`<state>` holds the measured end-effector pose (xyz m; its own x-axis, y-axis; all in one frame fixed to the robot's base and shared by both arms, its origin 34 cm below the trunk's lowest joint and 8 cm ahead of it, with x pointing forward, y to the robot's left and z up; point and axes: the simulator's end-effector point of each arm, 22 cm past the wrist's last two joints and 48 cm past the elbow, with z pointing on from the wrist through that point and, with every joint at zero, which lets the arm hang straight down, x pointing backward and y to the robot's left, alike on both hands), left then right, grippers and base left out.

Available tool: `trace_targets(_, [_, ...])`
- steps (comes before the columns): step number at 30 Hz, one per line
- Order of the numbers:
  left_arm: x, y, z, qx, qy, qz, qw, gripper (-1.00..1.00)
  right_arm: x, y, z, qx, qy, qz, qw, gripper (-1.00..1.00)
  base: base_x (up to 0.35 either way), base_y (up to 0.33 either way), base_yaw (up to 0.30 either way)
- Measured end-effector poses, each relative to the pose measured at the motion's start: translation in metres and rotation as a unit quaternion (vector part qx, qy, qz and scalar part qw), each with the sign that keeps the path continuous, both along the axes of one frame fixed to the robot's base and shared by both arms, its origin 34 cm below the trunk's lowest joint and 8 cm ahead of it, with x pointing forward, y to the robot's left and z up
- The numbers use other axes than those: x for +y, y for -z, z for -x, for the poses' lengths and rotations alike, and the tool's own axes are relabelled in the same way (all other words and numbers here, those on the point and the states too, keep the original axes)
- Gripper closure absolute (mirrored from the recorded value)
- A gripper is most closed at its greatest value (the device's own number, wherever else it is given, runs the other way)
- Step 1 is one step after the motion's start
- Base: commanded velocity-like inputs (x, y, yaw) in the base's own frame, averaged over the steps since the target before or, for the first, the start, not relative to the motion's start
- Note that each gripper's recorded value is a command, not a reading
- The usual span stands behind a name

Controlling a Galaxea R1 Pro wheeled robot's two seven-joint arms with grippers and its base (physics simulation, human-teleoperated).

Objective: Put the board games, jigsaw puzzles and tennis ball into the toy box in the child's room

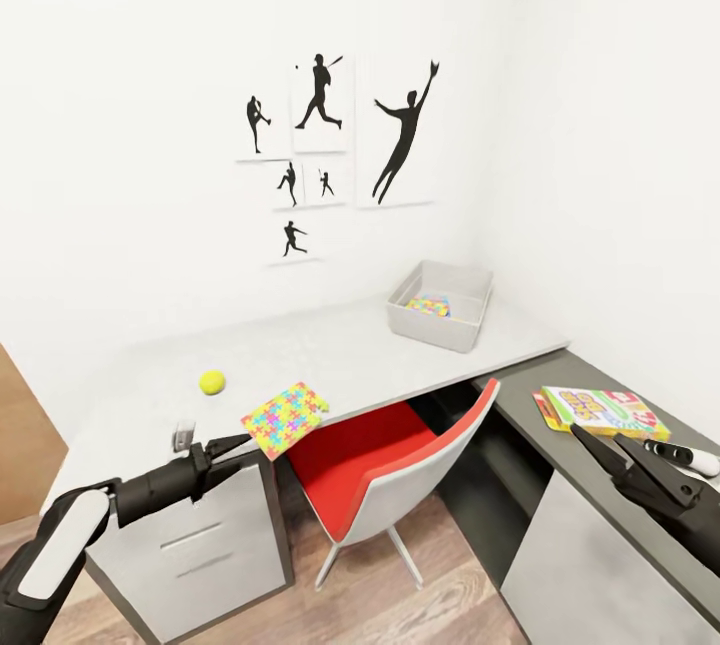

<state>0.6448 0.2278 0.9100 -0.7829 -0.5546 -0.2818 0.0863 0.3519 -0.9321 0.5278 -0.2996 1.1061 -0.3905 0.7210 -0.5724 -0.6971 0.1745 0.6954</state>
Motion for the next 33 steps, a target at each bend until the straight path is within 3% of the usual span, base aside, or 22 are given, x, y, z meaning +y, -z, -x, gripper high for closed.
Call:
trace_targets(11, [0.040, 0.003, -0.010, -0.018, -0.032, -0.010, 0.9993, -1.00, -0.001, 0.016, 0.000, -0.001, 0.002, 0.000, 1.0000, -1.00, 0.000, 0.000, 0.000])
trace_targets(33, [0.046, 0.042, -0.011, -0.016, -0.041, -0.020, 0.9988, -1.00, 0.001, 0.052, 0.000, -0.001, 0.000, 0.000, 1.0000, -1.00, 0.000, 0.000, 0.000])
